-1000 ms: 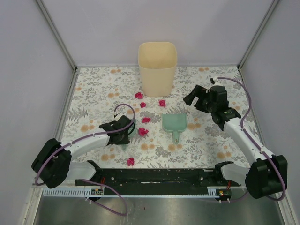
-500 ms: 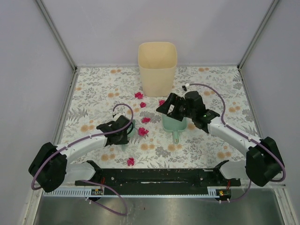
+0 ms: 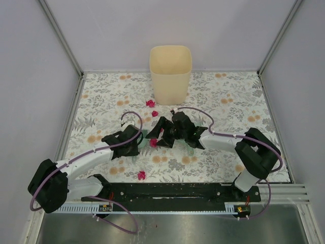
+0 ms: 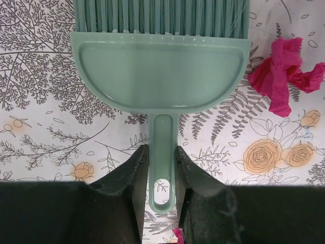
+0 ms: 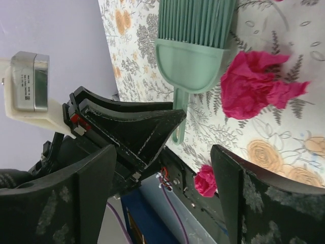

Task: Sweep away the paper scraps from the table

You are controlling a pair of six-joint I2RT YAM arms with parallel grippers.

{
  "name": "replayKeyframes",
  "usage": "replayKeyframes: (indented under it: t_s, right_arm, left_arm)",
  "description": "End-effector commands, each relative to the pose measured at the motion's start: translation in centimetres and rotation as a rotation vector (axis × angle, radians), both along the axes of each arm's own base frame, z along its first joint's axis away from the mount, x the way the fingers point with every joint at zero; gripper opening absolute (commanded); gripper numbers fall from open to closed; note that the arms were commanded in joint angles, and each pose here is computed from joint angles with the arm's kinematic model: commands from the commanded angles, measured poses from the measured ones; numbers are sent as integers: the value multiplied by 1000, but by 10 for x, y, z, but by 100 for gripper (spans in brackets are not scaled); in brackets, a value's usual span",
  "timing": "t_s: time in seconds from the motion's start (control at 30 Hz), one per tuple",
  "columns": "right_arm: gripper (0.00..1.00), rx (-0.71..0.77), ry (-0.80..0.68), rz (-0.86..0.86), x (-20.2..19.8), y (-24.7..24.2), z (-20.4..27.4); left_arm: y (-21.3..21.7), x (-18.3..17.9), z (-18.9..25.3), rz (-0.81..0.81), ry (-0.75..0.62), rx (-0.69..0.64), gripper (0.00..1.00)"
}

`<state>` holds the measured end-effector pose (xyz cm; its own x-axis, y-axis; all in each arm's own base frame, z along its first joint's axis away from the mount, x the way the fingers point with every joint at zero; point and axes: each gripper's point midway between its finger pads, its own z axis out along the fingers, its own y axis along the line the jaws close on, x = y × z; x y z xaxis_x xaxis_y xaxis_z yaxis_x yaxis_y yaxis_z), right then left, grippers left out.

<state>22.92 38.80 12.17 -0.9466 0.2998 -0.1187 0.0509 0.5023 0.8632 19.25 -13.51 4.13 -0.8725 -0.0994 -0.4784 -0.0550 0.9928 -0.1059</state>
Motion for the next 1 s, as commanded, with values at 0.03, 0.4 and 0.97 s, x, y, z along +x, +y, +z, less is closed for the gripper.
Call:
replayKeyframes:
  t_s: [0.03,0.4,0.97]
  right_arm:
    - [84,112,-8,-6,5,29,33]
    - [80,97,68,-56,0,39,12]
    - [71,99,226,-217,-4,63,-32]
  left_arm:
    - [-12,11,29,4,-75,-77,16]
    - [-13,11,43,8,-109,-116,15]
    - [-11,10,52,5,-126,-137,14]
